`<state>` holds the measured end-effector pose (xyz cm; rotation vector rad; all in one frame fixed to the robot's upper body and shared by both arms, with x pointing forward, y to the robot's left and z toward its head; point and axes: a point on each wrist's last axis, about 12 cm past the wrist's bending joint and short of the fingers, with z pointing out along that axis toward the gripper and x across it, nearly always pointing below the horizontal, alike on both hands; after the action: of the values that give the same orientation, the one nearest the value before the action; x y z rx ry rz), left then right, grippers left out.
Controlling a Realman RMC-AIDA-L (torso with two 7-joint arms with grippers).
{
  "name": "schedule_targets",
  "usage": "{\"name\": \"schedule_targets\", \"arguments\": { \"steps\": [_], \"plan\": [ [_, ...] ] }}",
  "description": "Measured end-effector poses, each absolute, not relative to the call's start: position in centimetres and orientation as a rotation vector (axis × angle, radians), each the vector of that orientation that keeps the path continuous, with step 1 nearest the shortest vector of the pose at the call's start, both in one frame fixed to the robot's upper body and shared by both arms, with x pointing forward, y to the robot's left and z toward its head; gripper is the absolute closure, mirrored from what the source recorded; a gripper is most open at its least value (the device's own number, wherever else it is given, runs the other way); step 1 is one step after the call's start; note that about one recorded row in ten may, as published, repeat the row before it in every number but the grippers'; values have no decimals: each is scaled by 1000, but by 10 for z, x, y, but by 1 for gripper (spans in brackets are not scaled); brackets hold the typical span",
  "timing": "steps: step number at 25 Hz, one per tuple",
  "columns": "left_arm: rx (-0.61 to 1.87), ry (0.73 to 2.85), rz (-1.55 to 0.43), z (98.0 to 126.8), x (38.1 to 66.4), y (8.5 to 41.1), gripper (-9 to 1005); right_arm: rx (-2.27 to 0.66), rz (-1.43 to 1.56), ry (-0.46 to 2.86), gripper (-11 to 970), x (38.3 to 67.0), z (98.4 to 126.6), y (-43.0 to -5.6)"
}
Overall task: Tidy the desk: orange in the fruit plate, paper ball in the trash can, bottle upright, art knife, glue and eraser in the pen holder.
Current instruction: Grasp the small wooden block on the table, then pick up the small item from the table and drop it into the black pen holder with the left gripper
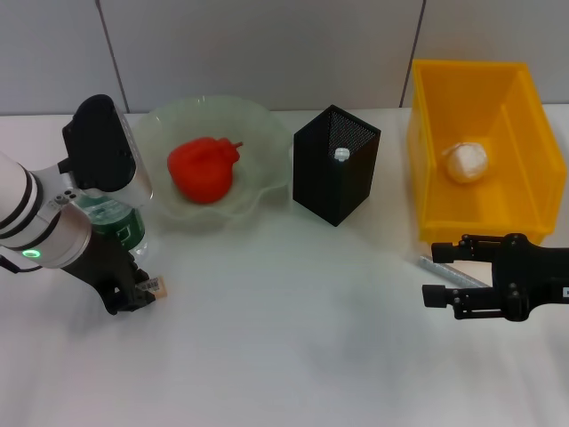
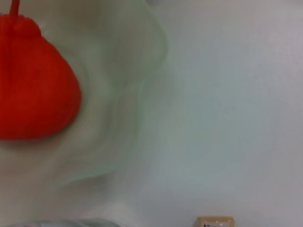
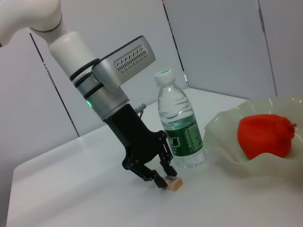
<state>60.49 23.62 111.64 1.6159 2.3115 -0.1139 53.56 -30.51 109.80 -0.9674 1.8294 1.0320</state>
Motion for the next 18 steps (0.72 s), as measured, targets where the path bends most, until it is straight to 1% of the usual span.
{"name": "schedule_targets", "arguments": {
  "steps": [1, 5, 9, 14, 17, 18],
  "plan": [
    [1617, 2310, -113, 1117, 605, 236, 727, -968, 1032, 1829, 175, 536, 1098, -305],
    [1614, 2303, -111, 1120, 606, 235, 727, -967, 1029, 1830, 175, 536, 1098, -305],
    [1603, 2293, -170, 1128, 603, 233, 727, -967, 1029, 1830, 175, 536, 1098, -305],
    [1532, 2245, -364, 1145, 597, 234, 727, -965, 1028, 1830, 176, 536, 1098, -306],
    [1477, 2194, -507, 1153, 592, 235, 727, -963, 1028, 1831, 176, 536, 1098, -306],
    [1439, 2153, -600, 1155, 587, 235, 727, -962, 1028, 1831, 176, 536, 1098, -306]
  ]
}}
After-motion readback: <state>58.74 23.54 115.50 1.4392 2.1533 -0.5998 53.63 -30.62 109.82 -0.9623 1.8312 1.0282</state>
